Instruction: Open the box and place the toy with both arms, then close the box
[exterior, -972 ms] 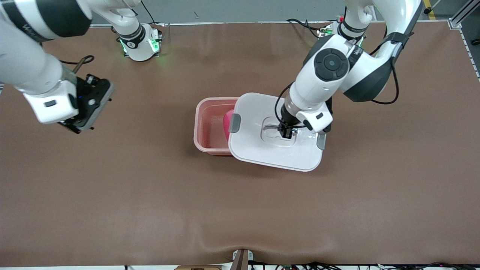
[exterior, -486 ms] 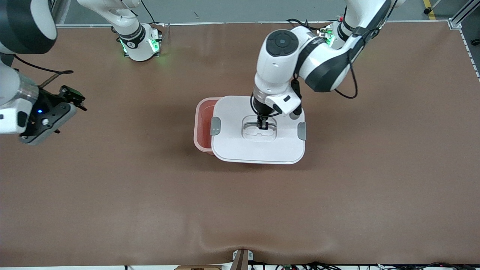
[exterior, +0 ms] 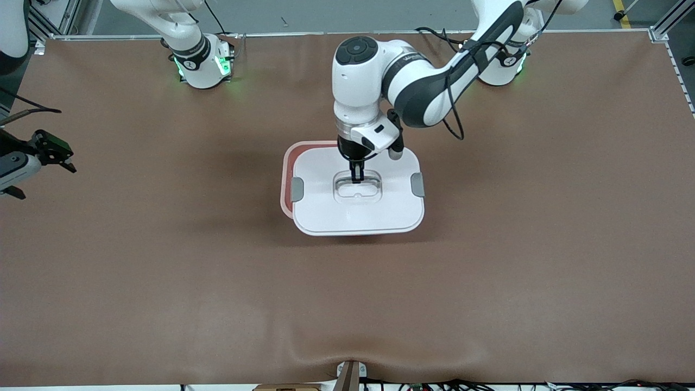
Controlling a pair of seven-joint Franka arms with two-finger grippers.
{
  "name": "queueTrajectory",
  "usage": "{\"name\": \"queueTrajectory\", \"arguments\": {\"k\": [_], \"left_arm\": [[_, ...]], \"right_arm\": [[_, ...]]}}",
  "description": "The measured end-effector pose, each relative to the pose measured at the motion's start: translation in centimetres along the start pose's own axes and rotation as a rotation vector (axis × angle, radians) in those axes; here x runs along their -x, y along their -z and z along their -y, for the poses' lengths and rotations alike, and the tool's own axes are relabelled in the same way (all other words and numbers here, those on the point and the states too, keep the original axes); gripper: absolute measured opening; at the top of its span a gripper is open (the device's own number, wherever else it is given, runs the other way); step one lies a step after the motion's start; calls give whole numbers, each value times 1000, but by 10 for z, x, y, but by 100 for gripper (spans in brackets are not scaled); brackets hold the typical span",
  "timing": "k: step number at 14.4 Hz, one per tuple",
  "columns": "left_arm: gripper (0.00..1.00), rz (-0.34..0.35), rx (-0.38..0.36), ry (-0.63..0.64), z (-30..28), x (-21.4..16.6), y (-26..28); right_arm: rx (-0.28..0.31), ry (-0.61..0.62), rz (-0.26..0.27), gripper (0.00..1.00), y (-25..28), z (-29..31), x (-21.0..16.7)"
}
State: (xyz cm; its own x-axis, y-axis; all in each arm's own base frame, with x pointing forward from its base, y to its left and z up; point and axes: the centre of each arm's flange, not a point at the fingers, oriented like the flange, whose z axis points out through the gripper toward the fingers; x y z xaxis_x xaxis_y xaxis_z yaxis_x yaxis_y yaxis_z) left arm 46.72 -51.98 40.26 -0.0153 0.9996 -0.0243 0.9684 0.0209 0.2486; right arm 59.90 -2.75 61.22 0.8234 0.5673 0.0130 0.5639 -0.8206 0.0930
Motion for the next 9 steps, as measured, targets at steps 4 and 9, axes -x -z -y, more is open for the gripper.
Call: {"name": "queueTrajectory", "arguments": {"k": [4,9], "left_arm": [[7,4,-15,-23,20,16,-9],[7,0,3,-44,31,27,-20]], "right_arm": [[-46,-231,-13,100,1,3,22],[-176,-469,19,100,-10,-12,52]]}}
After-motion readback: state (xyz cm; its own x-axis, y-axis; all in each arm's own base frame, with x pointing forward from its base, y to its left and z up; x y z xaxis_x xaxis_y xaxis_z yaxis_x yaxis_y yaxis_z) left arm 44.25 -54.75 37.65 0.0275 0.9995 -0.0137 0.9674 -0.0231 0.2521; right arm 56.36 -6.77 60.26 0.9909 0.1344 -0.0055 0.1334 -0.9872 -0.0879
